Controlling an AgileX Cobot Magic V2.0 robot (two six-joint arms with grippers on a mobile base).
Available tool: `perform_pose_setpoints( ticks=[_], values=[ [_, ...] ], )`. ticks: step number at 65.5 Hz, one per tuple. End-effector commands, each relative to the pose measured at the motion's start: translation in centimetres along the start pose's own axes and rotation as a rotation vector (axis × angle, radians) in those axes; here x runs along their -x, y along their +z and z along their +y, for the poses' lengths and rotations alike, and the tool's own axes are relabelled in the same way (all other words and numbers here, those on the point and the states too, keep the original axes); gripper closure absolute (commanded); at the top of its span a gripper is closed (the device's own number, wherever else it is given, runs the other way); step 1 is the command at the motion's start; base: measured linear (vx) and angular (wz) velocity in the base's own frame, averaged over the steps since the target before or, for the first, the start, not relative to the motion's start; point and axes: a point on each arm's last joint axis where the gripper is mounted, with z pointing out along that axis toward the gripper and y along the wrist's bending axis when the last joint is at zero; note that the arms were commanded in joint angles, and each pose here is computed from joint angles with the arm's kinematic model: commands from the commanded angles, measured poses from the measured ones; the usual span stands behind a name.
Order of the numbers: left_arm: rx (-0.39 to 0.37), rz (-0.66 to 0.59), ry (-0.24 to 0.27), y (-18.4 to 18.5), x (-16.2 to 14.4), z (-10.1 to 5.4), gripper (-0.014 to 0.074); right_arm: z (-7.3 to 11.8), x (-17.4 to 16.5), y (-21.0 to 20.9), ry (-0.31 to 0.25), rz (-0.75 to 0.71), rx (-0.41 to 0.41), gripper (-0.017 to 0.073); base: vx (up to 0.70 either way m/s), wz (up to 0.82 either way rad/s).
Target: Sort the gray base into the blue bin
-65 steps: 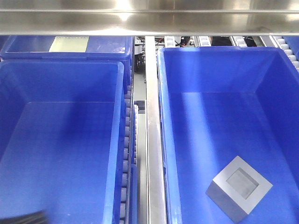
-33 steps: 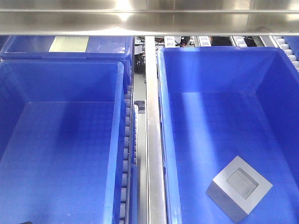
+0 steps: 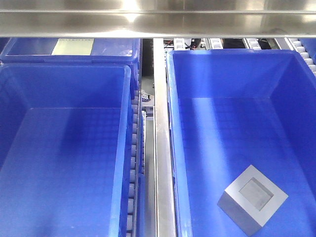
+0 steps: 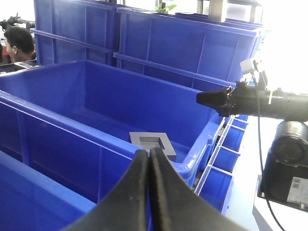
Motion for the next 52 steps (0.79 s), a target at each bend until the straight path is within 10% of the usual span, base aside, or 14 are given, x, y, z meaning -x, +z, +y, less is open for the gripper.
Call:
perform_pose_setpoints(
  ticks=[1,20,52],
  values=[
    [-0.003,-0.084,-0.007,0.0,1.2,-0.1,0.06,0.0,0.4,0.0,-0.013,-0.047,-0.001,0.0564,0.0,0.0],
    [0.087,-0.116,0.032,-0.8,0.7,0.6,0.06,0.0,0.4,0.0,-0.013,-0.047,-0.001,0.0564,0.0,0.0],
    [0.818,-0.114,0.072,-4.3,-2.9,3.6,0.06,0.0,0.4,0.0,-0.013,-0.047,-0.001,0.0564,0.0,0.0]
  ],
)
